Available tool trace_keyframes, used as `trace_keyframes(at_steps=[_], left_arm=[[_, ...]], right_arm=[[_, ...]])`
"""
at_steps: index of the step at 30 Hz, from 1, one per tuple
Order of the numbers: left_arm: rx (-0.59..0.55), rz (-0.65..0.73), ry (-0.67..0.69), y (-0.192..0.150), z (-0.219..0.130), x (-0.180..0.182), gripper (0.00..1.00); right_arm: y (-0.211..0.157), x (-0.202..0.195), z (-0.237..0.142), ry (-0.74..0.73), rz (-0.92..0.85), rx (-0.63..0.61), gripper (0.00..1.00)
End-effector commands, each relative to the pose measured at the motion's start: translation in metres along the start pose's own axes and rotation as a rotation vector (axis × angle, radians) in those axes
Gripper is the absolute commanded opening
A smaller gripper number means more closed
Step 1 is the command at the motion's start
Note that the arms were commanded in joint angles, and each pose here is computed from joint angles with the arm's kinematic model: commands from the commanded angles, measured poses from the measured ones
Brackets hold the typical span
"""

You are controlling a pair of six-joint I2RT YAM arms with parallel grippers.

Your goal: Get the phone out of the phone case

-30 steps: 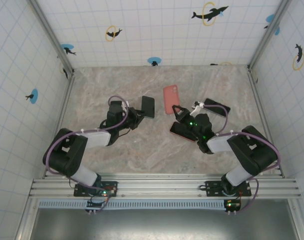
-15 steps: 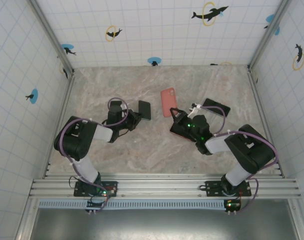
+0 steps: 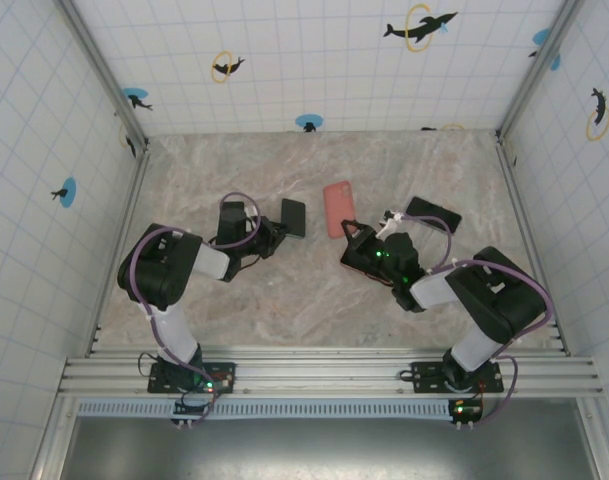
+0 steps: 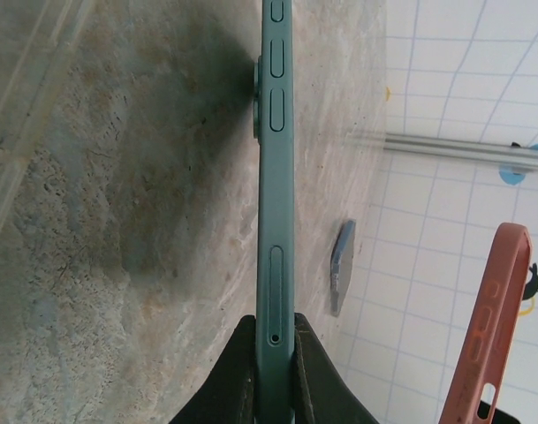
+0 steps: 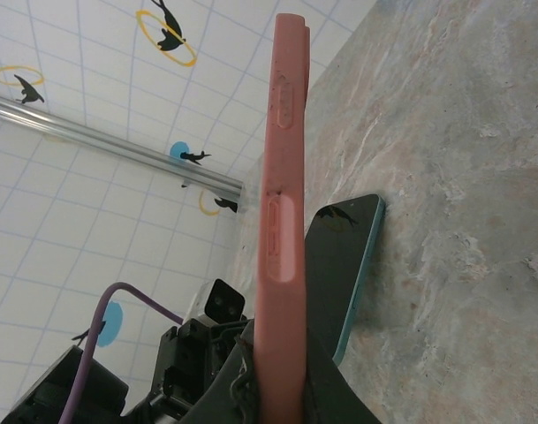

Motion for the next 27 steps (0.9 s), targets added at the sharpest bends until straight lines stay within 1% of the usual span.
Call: trace_keyframes(at_steps=[1, 5, 8, 12, 15, 21, 27], left_arm=[[-0.005, 0.01, -0.05, 0.005, 0.001, -0.011, 0.15], [-0.022, -0.012, -0.014, 0.007, -0.001, -0.003, 0.2], [-0.033, -0.016, 0.011, 0.008, -0.002, 0.0, 0.29], [-0.028, -0.013, 0.037, 0.007, -0.003, 0.0, 0.36], [-0.042, 0.004, 0.08, 0.009, -0.006, 0.003, 0.44], [-0.052, 0.017, 0.148, 0.007, -0.014, 0.013, 0.47], [-0.042, 0.013, 0.164, 0.002, -0.018, 0.02, 0.51]], right_arm=[[0.001, 0.001, -0.003, 0.02, 0.004, -0.02, 0.0], [0.0, -0.001, -0.004, 0.013, 0.005, -0.019, 0.0], [-0.001, -0.003, -0.003, 0.011, 0.008, -0.015, 0.0], [-0.003, -0.005, -0.002, 0.004, 0.009, -0.008, 0.0], [-0.005, -0.006, 0.0, -0.007, 0.005, 0.002, 0.0], [-0.008, -0.011, 0.004, -0.045, -0.01, 0.016, 0.0], [-0.008, -0.013, 0.005, -0.056, -0.013, 0.015, 0.0]])
Point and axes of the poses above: each hand's point on the last joint's axis, 136 mm out from that joint toward the fingers, its own z axis out along the fingers, its own x axis along the line the jaws close on, y = z × x, the point moved 1 cm from there along -z, back along the fingers, and after that the axes turned 3 degrees about z, right-handed, at the moved point
